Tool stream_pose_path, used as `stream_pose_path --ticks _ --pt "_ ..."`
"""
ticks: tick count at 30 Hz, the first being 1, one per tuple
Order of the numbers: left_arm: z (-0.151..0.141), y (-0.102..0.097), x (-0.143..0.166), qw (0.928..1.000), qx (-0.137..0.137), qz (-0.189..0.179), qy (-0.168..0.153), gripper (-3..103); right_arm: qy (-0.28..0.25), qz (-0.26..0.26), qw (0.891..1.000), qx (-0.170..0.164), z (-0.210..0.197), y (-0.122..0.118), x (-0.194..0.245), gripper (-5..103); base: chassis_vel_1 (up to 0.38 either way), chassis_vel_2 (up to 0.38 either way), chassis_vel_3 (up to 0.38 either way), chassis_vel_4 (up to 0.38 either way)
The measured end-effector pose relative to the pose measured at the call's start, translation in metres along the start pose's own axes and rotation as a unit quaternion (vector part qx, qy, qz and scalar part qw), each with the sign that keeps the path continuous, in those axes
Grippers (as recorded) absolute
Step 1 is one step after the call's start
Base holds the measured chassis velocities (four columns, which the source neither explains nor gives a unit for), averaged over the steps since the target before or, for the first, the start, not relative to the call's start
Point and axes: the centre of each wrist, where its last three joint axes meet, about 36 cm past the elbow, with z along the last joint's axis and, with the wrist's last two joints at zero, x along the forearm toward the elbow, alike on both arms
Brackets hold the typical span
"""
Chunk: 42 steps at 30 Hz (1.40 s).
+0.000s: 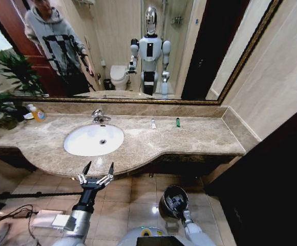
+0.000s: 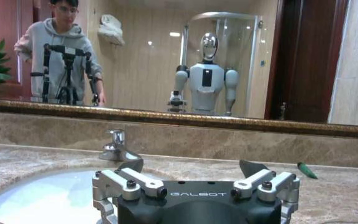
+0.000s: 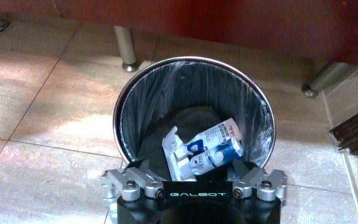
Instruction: Pick up the trash from the sink and place it in the trash bin.
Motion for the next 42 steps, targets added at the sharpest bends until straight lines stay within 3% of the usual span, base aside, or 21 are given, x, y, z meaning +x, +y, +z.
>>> stream_pose_path --ticks 2,13,17,21,26,31,42 --pt "0.0 0.0 0.0 1.0 0.0 0.0 0.0 100 -0.005 0.004 1.0 -0.002 0.0 0.0 0.001 99 0.0 0.0 0.0 0.0" --pt "0.0 0.0 0.0 1.0 0.0 0.0 0.0 100 -0.052 -0.011 0.998 -0.025 -0.004 0.011 0.04 100 0.0 0.0 0.0 0.0" --pt "0.0 0.0 0.0 1.0 0.0 0.0 0.0 100 -0.093 -0.01 0.995 -0.043 -0.017 0.011 0.058 100 0.0 0.0 0.0 0.0" --pt "0.0 0.0 0.0 1.0 0.0 0.0 0.0 100 -0.167 -0.001 0.982 -0.084 -0.052 0.007 0.089 100 0.0 0.0 0.0 0.0" --pt "0.0 0.0 0.0 1.0 0.0 0.0 0.0 100 -0.221 0.025 0.972 -0.078 -0.067 0.004 0.112 100 0.0 0.0 0.0 0.0" --pt "0.0 0.0 0.0 1.0 0.0 0.0 0.0 100 -0.284 0.054 0.954 -0.076 -0.088 -0.001 0.165 100 0.0 0.0 0.0 0.0" --pt "0.0 0.0 0.0 1.0 0.0 0.0 0.0 100 -0.368 0.074 0.924 -0.077 -0.149 -0.002 0.243 100 0.0 0.0 0.0 0.0"
